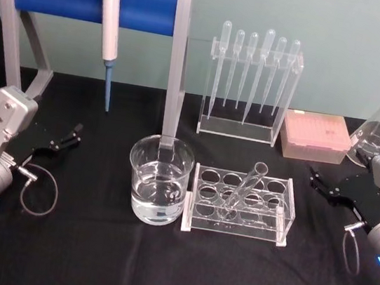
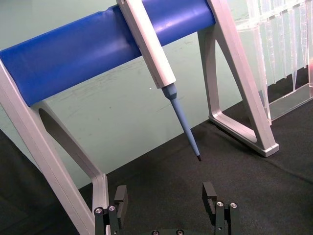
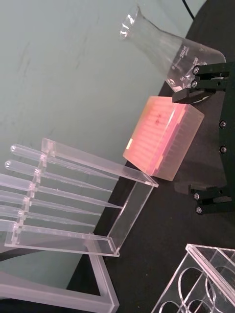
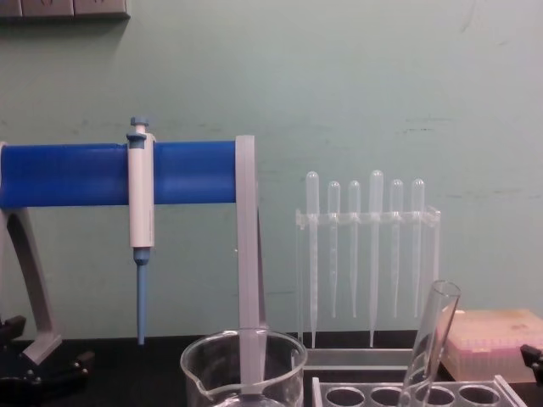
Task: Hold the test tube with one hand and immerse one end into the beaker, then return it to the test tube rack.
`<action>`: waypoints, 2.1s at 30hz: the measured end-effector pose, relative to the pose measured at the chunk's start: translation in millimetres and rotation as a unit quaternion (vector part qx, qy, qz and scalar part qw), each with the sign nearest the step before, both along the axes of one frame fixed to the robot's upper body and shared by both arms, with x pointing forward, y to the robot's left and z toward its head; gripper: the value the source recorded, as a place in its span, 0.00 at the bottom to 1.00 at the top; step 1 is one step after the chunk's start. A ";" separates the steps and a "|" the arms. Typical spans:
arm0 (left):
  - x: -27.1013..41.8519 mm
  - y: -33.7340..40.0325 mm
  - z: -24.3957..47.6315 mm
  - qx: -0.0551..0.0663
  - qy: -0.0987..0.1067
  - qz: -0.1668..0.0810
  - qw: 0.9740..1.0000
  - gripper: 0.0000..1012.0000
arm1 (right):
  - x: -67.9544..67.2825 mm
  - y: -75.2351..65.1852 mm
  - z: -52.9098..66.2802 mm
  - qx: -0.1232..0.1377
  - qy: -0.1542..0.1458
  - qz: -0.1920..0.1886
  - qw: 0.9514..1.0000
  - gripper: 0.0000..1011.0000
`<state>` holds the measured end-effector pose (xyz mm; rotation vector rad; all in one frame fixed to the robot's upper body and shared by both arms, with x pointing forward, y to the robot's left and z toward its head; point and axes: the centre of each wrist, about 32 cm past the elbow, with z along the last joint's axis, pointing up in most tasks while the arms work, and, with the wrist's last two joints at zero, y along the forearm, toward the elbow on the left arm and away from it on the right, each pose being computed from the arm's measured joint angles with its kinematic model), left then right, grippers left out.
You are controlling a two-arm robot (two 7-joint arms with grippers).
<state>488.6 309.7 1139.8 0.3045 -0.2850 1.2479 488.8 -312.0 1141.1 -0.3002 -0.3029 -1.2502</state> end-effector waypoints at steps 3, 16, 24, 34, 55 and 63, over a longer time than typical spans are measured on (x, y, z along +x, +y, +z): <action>0.0 0.0 0.0 0.000 0.000 0.000 1.000 0.99 | -1.9 -2.3 4.8 -0.001 -0.010 0.003 1.000 0.99; 0.0 0.0 0.0 0.000 0.000 0.000 1.000 0.99 | -29.7 -13.8 33.6 0.017 -0.037 0.057 0.998 0.99; 0.0 0.0 0.0 0.000 0.000 0.000 1.000 0.99 | -47.5 -31.2 43.6 0.016 -0.029 0.130 0.991 0.99; 0.0 0.0 0.0 0.000 0.000 0.000 1.000 0.99 | -51.3 -43.0 40.4 0.046 0.008 0.276 0.960 0.99; 0.0 0.0 0.0 0.000 0.000 0.000 1.000 0.99 | -25.8 -13.0 30.8 0.120 0.075 0.326 0.935 0.99; 0.0 0.0 0.0 0.000 0.000 0.000 1.000 0.99 | -13.1 0.8 31.6 0.120 0.077 0.328 0.934 0.99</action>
